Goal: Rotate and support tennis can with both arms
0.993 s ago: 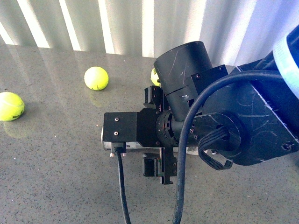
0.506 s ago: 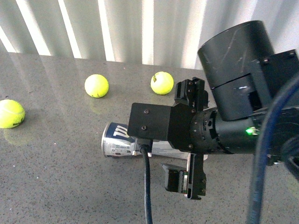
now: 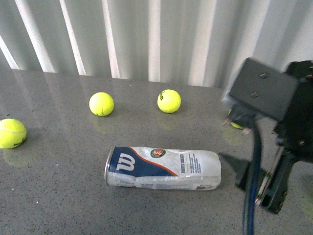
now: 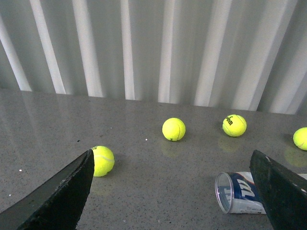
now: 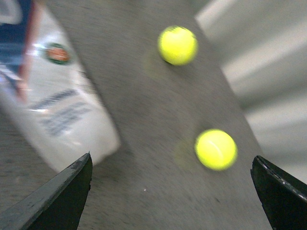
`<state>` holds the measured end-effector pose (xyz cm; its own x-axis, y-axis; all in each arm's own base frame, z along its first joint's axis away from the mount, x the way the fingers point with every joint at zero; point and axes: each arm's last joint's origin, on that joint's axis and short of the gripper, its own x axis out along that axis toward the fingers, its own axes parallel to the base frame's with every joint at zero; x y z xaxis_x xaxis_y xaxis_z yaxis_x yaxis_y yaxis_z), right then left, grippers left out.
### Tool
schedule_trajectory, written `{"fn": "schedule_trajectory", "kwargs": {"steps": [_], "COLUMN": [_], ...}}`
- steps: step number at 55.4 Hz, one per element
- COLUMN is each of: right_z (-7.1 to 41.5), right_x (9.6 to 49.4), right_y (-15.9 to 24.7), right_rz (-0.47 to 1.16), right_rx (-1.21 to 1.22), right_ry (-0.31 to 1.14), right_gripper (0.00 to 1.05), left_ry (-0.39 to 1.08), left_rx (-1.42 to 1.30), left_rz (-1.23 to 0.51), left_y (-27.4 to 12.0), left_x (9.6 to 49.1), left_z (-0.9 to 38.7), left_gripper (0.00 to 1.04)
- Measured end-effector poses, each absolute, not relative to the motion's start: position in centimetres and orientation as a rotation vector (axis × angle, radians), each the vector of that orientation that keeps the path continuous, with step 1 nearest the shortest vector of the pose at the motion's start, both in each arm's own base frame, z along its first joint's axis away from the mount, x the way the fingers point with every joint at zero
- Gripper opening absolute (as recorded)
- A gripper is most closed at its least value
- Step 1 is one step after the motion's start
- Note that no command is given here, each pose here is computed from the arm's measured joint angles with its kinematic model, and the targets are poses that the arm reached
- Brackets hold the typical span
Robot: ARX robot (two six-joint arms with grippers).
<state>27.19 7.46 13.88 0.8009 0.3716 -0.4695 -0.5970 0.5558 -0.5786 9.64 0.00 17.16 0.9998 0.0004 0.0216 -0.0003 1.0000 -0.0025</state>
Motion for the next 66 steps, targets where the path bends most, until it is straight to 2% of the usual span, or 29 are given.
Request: {"fn": "schedule_trajectory", "kwargs": {"steps": [12,20,23,28,32,37,39,40,42,45,46,49,57,66], "right_z": [15.6,18.1,19.5,21.3,23.1,24.2,24.5,24.6,24.5,23.5,23.3,21.1,19.6,19.1], "right_x": [26.5,24.3,22.9,21.0,19.1,17.3,16.9,16.8,16.6,16.1,16.1,15.3,14.5,13.7], "right_y": [-0.8,-5.2,-6.4,-6.7,-6.2,-4.7,-4.3,-4.2,-3.5,-2.5,-2.4,-1.4,-0.6,0.0], "right_rz": [-0.003,-0.359,-0.481,-0.571,-0.629,-0.639,-0.592,-0.553,-0.324,-0.135,-0.12,-0.004,-0.036,0.0], "right_rx": [-0.587,-0.46,-0.412,-0.359,-0.322,-0.308,-0.306,-0.299,-0.259,-0.185,-0.177,-0.088,-0.03,-0.017], "right_ry": [0.343,0.283,0.216,0.098,-0.053,-0.219,-0.251,-0.242,-0.192,-0.107,-0.098,-0.008,0.02,0.002], "right_gripper": [0.97,0.97,0.97,0.97,0.97,0.97,0.96,0.94,0.86,0.77,0.76,0.63,0.38,0.12], "left_ry": [-0.022,-0.022,-0.022,-0.022,-0.022,-0.022,-0.022,-0.022,-0.022,-0.022,-0.021,-0.021,-0.022,-0.022], "left_rx": [-0.002,-0.002,-0.002,-0.002,-0.002,-0.002,-0.002,-0.002,-0.002,-0.002,-0.002,-0.002,-0.002,-0.002], "left_rz": [0.0,0.0,0.0,0.0,0.0,0.0,0.0,0.0,0.0,-0.001,0.0,0.0,0.001,0.0], "left_y": [0.0,0.0,0.0,0.0,0.0,0.0,0.0,0.0,0.0,0.0,0.0,0.0,0.0,0.0], "left_x": [9.6,9.6,9.6,9.6,9.6,9.6,9.6,9.6,9.6,9.6,9.6,9.6,9.6,9.6], "left_z": [17.2,17.2,17.2,17.2,17.2,17.2,17.2,17.2,17.2,17.2,17.2,17.2,17.2,17.2], "left_gripper": [0.98,0.98,0.98,0.98,0.98,0.98,0.98,0.98,0.98,0.98,0.98,0.98,0.98,0.98]}}
